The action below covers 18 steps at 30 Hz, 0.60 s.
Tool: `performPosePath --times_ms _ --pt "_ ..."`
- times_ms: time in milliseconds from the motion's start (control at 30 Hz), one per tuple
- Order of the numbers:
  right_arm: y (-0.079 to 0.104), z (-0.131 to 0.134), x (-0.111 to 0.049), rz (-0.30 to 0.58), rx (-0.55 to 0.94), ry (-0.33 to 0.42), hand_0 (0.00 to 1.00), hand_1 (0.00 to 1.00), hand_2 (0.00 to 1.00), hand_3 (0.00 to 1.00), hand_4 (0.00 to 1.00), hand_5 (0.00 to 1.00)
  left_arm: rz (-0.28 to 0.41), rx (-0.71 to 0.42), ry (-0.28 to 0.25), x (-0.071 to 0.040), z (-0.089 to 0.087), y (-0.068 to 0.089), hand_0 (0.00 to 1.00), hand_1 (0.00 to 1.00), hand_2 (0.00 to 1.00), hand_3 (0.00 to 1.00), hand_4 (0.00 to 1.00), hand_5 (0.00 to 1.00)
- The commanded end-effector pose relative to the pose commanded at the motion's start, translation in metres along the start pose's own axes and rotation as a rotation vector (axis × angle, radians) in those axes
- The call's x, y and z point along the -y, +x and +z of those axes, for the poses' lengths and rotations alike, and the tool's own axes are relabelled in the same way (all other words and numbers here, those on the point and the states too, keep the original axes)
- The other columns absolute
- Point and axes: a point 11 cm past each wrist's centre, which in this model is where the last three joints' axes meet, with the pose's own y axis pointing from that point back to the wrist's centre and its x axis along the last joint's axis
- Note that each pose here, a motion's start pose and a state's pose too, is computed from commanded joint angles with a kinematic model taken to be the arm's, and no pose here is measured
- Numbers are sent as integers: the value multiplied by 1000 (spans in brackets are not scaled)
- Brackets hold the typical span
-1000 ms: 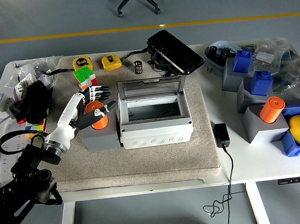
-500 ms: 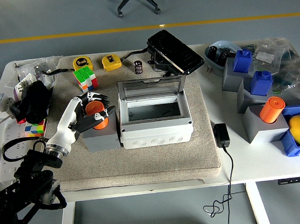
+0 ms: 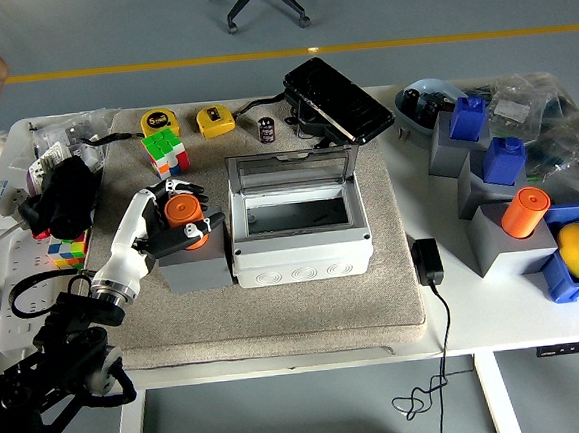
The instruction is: Fetch the battery,place it into the box,close the lid of the box
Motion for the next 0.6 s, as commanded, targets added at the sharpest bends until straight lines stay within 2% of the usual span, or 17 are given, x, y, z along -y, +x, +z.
performPosePath --times_ms 33,67,233,267,433,467,600 --pt "0 0 0 0 0 0 601 625 607 547 930 464 0 -2 -2 0 0 -1 533 455 443 448 998 2" --pt "0 0 0 0 0 1 602 625 606 547 930 463 -1 -3 -4 0 1 -2 400 392 380 375 998 2" --pt "0 -1 0 2 0 8 602 625 606 547 930 463 -5 -13 -14 2 4 -5 400 392 380 375 998 2" --pt "0 -2 0 2 0 9 600 625 605 547 930 463 -6 -14 -15 2 4 -6 313 365 349 329 989 2" --pt "-1 -2 0 3 0 12 600 625 605 547 930 463 -3 -22 -8 2 2 -7 313 365 349 329 989 2" --pt "-1 -2 0 3 1 13 601 625 604 547 931 463 -3 -22 -8 1 2 -7 254 314 312 286 969 2" --pt "-1 -2 0 3 -1 14 601 625 604 547 931 463 -4 -22 -8 2 1 -7 254 314 312 286 969 2"
